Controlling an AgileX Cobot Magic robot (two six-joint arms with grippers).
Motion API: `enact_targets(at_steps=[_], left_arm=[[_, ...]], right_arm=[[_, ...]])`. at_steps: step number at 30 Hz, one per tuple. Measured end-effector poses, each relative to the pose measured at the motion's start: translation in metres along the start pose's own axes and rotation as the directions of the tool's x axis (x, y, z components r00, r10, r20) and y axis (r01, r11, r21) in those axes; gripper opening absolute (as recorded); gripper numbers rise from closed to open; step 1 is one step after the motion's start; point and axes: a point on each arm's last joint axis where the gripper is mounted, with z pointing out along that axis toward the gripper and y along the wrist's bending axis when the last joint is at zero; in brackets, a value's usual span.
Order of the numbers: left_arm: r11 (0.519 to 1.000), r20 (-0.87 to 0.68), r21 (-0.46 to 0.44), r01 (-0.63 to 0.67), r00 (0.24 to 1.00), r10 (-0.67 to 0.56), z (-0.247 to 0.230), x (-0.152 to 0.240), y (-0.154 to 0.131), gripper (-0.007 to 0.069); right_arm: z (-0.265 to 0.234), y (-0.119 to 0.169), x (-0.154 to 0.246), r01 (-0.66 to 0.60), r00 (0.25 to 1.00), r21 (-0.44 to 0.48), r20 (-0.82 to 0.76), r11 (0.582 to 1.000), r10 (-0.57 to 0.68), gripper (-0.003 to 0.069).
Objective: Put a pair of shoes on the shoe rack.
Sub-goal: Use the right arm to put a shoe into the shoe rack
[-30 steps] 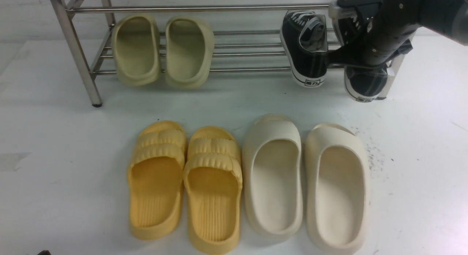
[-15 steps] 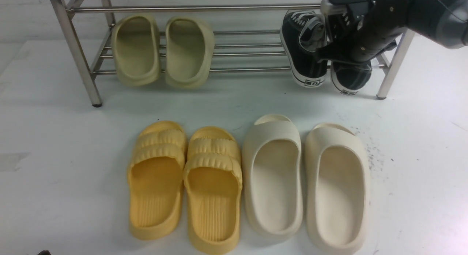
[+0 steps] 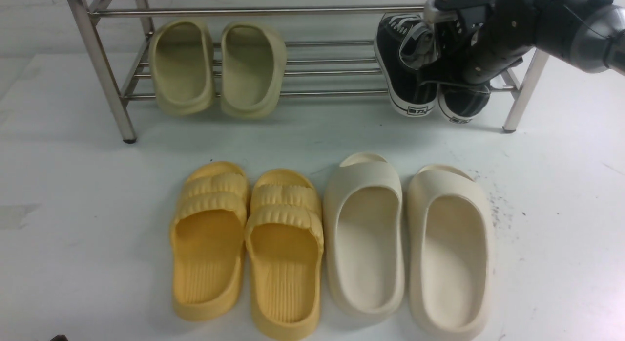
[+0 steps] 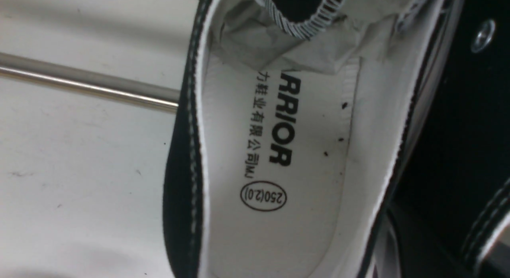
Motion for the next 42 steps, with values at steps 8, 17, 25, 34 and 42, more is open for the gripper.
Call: enact_targets(at_steps=[8, 17, 25, 34, 42], left_arm=[[1.000, 0.000, 0.000, 0.000, 1.000, 0.000, 0.000, 0.000, 0.000, 0.0238], [1.000, 0.000, 0.000, 0.000, 1.000, 0.000, 0.000, 0.000, 0.000, 0.0238], [1.000, 0.000, 0.000, 0.000, 1.000, 0.000, 0.000, 0.000, 0.000, 0.0238], [1.000, 0.000, 0.000, 0.000, 1.000, 0.000, 0.000, 0.000, 0.000, 0.0238], [1.000, 0.000, 0.000, 0.000, 1.000, 0.000, 0.000, 0.000, 0.000, 0.0238]], right_arm=[[0.006, 0.000, -0.002, 0.002, 1.000, 0.000, 0.021, 1.000, -0.002, 0.0033], [0.008, 0.000, -0.001, 0.010, 1.000, 0.004, 0.028, 1.000, -0.010, 0.0040], [0.007, -0.001, -0.005, 0.029, 0.998, 0.018, 0.056, 0.999, -0.030, 0.0071], [0.002, -0.002, -0.013, 0.047, 0.993, 0.030, 0.110, 0.998, -0.050, 0.0280], [-0.023, 0.000, -0.020, 0.024, 0.995, 0.013, 0.101, 1.000, -0.026, 0.0388]])
